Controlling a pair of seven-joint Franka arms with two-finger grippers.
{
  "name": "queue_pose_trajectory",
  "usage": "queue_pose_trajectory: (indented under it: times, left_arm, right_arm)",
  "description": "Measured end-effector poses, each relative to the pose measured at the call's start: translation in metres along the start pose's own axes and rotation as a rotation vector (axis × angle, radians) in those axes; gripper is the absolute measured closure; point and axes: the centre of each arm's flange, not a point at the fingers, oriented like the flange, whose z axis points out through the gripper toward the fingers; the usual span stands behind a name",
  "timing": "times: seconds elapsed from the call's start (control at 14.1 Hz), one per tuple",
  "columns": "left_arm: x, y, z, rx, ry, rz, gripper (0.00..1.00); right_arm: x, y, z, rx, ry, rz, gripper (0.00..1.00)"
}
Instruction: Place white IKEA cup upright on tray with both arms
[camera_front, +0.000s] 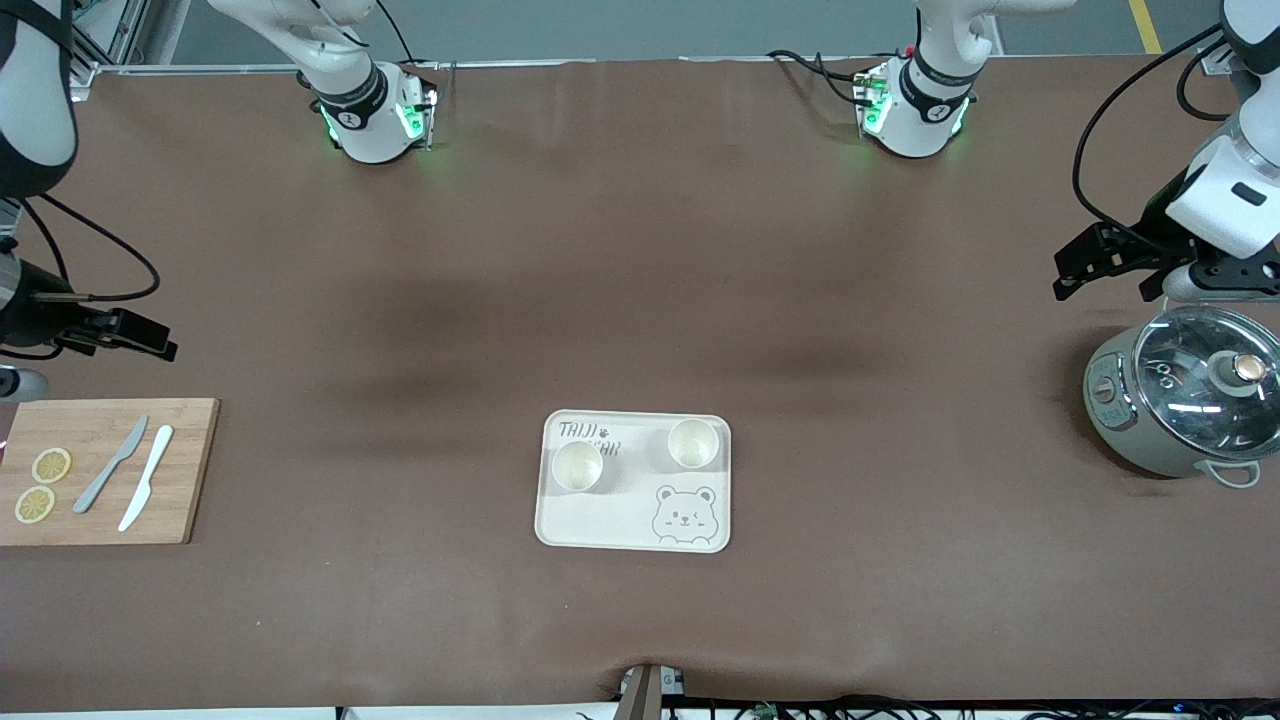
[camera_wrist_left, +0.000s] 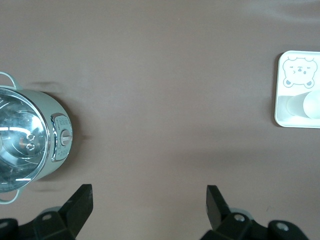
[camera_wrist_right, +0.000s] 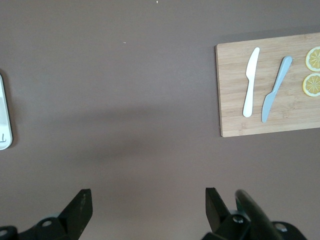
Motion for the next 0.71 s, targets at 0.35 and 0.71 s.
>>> queue_pose_trajectory:
  times: [0.35, 0.71]
  left_arm:
    - [0.001, 0.000, -0.003, 0.000, 0.008, 0.003, 0.00]
    - [0.001, 0.000, -0.004, 0.000, 0.010, 0.003, 0.00]
  right_arm:
    - [-0.012, -0.001, 0.018, -0.002, 0.034, -0.004, 0.00]
    - [-0.018, -0.002, 0.018, -0.002, 0.036, -0.006, 0.00]
